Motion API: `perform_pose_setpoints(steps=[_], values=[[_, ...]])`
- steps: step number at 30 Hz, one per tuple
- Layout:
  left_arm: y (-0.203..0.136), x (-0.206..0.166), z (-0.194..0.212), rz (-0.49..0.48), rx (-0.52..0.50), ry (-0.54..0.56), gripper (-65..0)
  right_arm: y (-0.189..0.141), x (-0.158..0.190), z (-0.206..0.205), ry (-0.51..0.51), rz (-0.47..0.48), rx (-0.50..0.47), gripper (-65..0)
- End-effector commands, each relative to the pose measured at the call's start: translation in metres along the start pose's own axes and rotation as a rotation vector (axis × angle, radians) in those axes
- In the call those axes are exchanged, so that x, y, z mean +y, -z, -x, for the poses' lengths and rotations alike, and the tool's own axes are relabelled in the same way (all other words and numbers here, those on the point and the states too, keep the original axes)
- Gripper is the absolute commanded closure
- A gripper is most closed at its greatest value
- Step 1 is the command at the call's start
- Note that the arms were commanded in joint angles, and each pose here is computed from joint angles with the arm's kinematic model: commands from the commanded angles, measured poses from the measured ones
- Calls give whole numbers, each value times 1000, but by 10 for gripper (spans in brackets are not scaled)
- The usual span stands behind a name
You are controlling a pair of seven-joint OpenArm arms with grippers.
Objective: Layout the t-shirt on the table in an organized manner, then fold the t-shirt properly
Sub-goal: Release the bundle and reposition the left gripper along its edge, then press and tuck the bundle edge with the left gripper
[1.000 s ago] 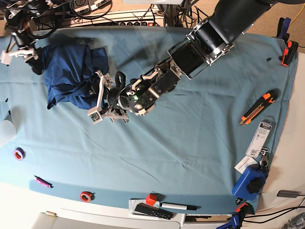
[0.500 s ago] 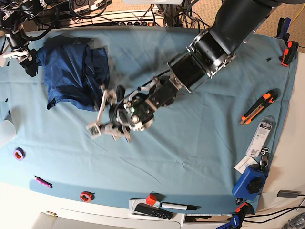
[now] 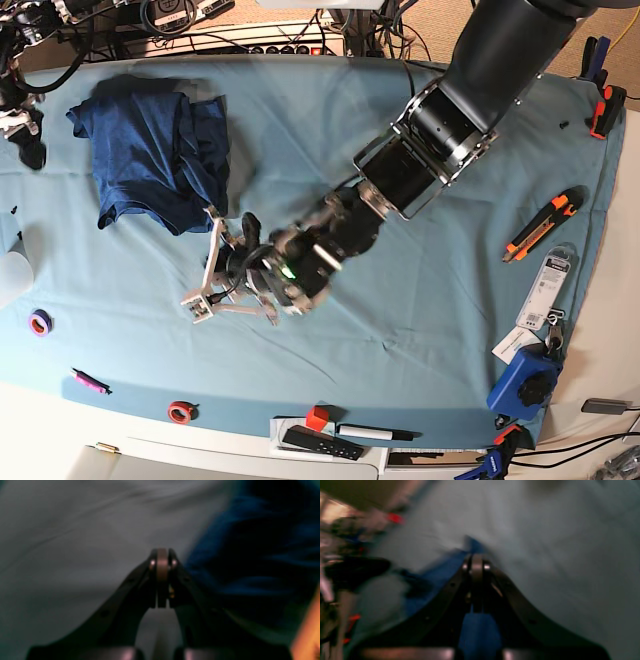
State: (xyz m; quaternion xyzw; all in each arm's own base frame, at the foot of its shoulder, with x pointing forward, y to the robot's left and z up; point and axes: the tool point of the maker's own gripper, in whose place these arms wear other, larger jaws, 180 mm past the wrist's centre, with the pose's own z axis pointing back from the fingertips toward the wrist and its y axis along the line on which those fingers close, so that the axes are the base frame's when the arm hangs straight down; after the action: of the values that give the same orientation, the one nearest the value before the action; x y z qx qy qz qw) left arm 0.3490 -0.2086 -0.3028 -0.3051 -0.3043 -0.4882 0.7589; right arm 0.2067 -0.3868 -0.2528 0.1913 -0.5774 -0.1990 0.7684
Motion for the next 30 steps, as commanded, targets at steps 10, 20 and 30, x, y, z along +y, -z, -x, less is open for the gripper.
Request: perform_pose_setpoints(steps=[10, 20, 30], values=[[-21, -71, -10, 454, -216, -213, 0, 2, 28, 0, 30, -121, -65, 0], [26, -91, 21, 286, -169, -199, 0, 31, 66, 76, 146, -236, 105, 0], [25, -90, 10, 278, -192, -159, 0, 26, 43, 114, 119, -93, 250, 0]])
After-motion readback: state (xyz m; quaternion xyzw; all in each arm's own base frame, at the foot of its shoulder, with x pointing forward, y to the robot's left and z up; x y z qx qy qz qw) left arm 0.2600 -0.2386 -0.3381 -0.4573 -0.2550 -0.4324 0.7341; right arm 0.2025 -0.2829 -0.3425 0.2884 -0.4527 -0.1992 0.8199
